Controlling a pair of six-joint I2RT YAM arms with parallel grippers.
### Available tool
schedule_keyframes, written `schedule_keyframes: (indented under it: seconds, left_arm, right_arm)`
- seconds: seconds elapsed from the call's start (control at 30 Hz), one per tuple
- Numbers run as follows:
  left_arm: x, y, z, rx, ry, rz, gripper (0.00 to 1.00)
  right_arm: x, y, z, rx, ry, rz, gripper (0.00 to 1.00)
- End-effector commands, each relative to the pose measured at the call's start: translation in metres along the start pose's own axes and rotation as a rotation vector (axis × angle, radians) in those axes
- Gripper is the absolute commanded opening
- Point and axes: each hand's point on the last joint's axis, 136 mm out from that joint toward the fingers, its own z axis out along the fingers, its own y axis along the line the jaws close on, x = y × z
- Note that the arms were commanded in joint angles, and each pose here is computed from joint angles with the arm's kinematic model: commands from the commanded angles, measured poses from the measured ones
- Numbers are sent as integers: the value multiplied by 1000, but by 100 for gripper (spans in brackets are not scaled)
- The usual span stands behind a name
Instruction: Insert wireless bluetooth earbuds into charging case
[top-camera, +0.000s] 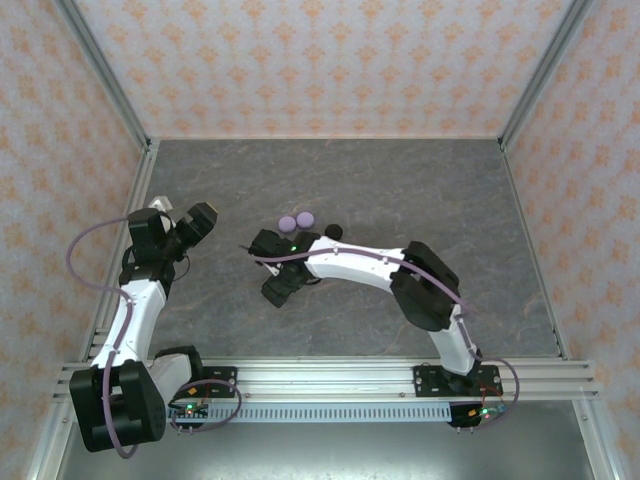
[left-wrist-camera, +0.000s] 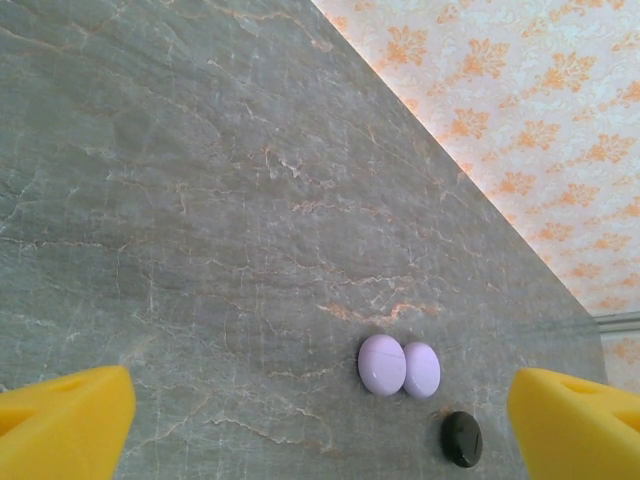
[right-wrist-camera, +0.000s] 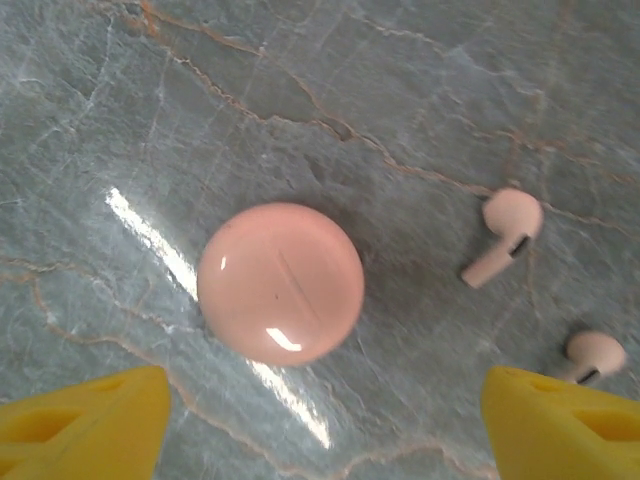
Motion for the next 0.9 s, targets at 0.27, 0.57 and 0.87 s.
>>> schedule_keyframes:
  seconds: [0.27,0.57,0.87]
  left_arm:
    - [-3,-6,-2,41,-15,-8,96]
    - [-3,-7,-3,40,-13,-3,96]
    - [0,-15,-10,64,9,52,96]
  right_arm:
    - [-5,10,27,-24,88,-109,78]
    - [4,17,40,-56,122,-125,68]
    - [3,10,40,-25,91,-131,52]
